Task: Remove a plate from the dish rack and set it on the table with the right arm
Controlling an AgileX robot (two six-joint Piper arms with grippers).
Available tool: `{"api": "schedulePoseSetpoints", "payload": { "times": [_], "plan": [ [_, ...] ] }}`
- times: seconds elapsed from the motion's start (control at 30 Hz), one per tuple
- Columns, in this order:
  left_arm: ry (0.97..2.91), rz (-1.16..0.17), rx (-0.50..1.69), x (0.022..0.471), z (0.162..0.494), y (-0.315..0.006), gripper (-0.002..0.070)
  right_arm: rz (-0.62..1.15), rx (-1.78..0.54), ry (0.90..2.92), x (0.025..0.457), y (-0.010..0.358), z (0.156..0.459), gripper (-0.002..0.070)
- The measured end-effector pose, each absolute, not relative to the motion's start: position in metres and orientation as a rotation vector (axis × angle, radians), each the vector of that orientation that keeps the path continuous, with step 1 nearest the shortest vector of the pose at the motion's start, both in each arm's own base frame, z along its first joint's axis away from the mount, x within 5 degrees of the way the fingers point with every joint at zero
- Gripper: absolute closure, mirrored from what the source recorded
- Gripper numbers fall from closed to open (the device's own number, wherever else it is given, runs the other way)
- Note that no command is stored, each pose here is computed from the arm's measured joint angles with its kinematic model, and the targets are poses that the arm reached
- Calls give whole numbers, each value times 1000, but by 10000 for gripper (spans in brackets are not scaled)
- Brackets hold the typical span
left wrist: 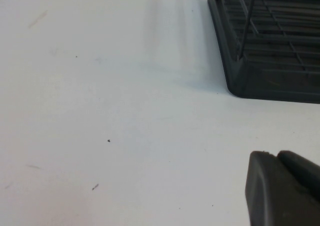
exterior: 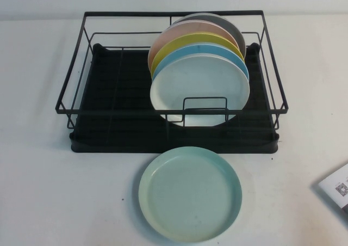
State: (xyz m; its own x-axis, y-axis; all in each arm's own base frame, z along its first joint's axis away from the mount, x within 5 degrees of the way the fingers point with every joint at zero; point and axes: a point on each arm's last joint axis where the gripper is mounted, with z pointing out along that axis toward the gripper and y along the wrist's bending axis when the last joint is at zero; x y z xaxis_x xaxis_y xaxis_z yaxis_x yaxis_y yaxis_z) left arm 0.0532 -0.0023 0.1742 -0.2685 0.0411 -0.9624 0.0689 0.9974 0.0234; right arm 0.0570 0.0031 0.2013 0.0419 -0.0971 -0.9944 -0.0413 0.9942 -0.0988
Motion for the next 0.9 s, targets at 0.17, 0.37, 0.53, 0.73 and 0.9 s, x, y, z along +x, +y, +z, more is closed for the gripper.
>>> {"api": "schedulePoseSetpoints", "payload": {
  "times": [0.17,0.37,0.53,0.73,0.9],
  "plan": [
    [1843,-27,80,53,174,-2,679,-39,-111,1533,57,3,201,694],
    [1843,-27,80,53,174,-2,679,-18,-145,1598,57,6,195,694],
    [1843,-27,80,53,174,-2,679,35,-95,1724,56,6,184,694],
    [1843,-27,80,53,174,-2,679,46,-90,1850,53,6,172,694],
    [1843,-27,80,53,174,-2,679,50,-84,1852,53,6,172,694]
  ]
}}
